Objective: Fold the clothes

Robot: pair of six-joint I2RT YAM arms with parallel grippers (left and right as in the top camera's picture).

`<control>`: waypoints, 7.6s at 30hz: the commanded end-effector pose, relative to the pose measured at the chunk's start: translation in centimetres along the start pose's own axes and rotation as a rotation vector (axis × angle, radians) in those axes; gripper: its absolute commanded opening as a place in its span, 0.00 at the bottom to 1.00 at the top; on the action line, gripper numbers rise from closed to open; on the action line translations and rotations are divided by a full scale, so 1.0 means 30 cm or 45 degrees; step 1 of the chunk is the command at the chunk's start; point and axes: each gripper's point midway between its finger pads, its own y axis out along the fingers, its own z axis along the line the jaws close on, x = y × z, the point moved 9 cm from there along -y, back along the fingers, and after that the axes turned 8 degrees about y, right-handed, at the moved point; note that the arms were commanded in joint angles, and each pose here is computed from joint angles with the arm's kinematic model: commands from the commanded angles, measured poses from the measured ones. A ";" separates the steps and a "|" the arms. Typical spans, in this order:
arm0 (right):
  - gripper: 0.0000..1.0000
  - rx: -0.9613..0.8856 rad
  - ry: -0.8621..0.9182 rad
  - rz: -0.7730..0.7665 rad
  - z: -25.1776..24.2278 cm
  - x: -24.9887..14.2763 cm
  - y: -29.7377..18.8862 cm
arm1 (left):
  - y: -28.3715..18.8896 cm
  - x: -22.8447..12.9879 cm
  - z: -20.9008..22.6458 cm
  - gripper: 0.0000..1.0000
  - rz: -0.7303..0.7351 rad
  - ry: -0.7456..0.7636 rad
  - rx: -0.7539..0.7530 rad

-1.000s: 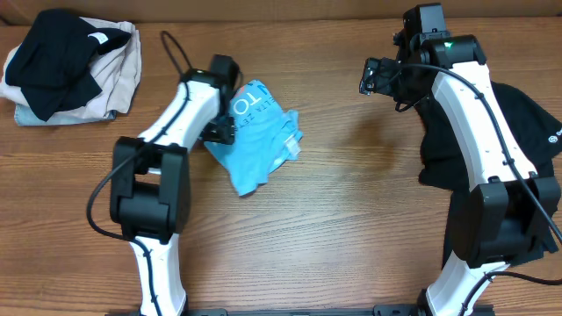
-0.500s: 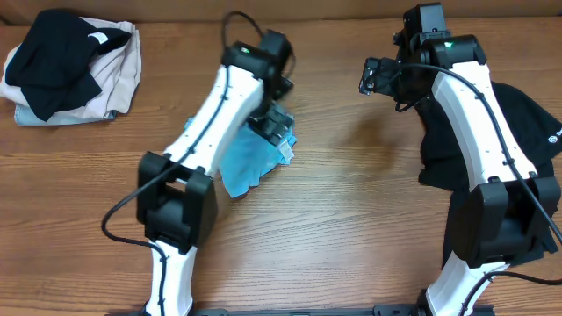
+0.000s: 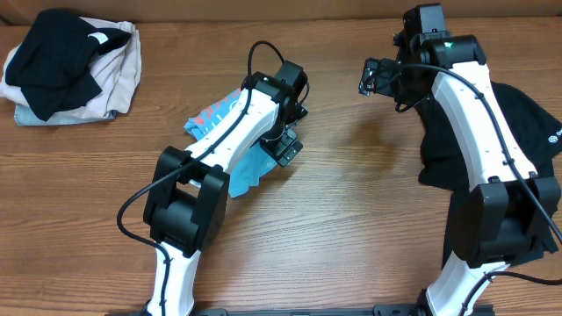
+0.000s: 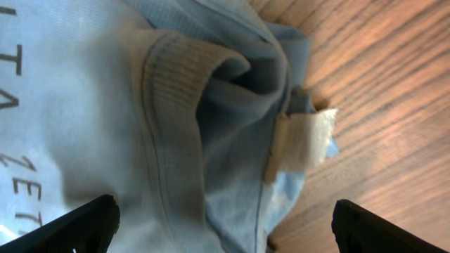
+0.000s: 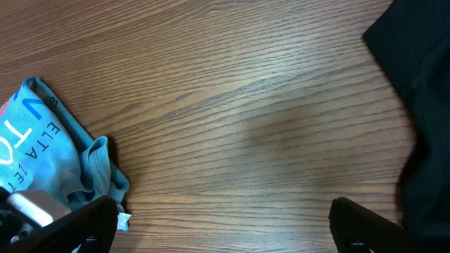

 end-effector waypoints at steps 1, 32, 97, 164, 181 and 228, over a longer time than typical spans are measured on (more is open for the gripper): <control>1.00 -0.003 -0.006 -0.019 0.003 0.007 -0.009 | 0.043 -0.023 -0.004 1.00 0.035 0.042 0.003; 1.00 -0.004 -0.006 -0.019 0.003 0.007 -0.009 | 0.187 -0.161 0.196 0.04 0.117 -0.362 0.350; 1.00 -0.041 0.000 0.053 -0.012 -0.023 -0.009 | -0.669 -1.076 1.319 0.04 -0.615 -1.375 1.022; 1.00 -0.076 0.011 0.137 -0.026 -0.057 -0.013 | 0.269 -0.933 1.325 1.00 -0.286 -1.668 0.202; 1.00 -0.055 0.010 0.135 -0.020 -0.055 -0.013 | 0.312 -1.102 1.295 1.00 -0.213 -1.801 0.040; 1.00 0.542 -0.278 -0.692 0.001 -0.496 -1.221 | -1.109 -0.721 0.723 1.00 -0.998 -1.195 0.512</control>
